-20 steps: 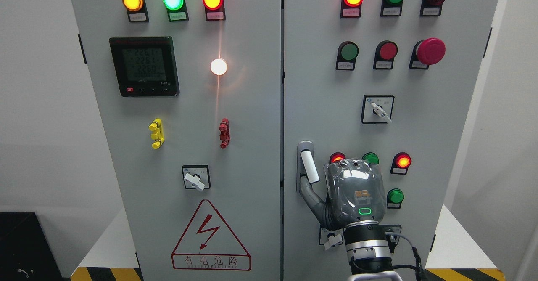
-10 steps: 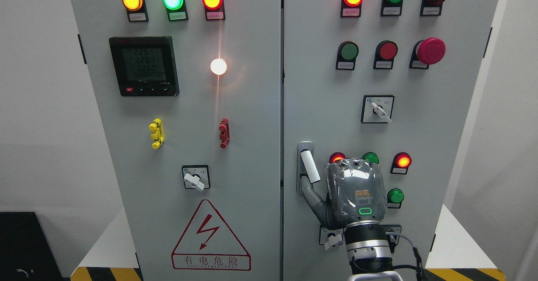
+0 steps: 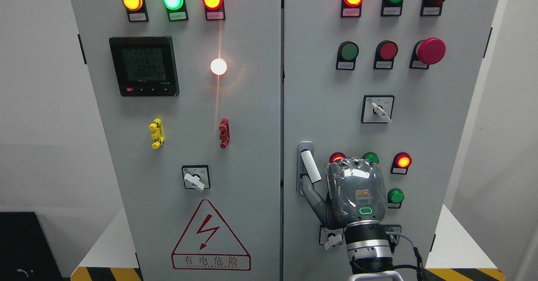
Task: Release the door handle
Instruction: 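Rotate the silver handle down to horizontal with the right hand, then hold the horizontal handle in the right hand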
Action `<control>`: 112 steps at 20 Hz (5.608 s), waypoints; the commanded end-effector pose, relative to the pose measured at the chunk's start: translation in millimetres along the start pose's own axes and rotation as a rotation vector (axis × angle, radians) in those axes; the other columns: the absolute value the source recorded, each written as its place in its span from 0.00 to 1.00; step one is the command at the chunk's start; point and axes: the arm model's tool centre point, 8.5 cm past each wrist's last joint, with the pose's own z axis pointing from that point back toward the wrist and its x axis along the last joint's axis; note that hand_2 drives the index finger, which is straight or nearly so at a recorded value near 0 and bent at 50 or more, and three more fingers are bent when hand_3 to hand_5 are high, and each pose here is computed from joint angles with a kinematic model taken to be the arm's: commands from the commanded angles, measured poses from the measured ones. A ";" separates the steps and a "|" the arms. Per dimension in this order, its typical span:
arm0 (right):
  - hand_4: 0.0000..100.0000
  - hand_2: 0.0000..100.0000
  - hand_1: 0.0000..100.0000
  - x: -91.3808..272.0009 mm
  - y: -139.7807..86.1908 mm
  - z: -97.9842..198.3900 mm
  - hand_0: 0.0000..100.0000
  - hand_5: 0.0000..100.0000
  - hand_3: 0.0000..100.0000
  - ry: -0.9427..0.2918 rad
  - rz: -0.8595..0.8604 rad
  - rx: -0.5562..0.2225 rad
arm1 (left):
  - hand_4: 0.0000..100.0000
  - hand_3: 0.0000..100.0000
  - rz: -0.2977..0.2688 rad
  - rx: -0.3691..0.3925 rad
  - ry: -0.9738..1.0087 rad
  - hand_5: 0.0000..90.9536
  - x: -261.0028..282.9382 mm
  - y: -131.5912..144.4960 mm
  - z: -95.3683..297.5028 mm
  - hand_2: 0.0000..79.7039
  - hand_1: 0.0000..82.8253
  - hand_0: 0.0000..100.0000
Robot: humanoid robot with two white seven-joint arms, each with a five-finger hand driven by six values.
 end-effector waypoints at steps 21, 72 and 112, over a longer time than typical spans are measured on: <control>1.00 1.00 0.29 -0.3 -5.4 0.4 0.57 1.00 1.00 0.000 -0.003 -0.016 | 0.00 0.00 0.003 0.000 0.020 0.00 -12.8 0.0 1.1 0.00 0.67 0.12; 1.00 1.00 0.33 -8.7 -10.4 -1.0 0.61 1.00 1.00 0.028 -0.003 -0.031 | 0.00 0.00 0.003 0.000 0.020 0.00 -12.8 0.0 1.1 0.00 0.67 0.12; 1.00 1.00 0.33 -14.9 -13.7 -4.7 0.62 1.00 1.00 0.044 0.001 -0.043 | 0.00 0.00 0.003 0.000 0.020 0.00 -12.8 0.0 1.1 0.00 0.67 0.12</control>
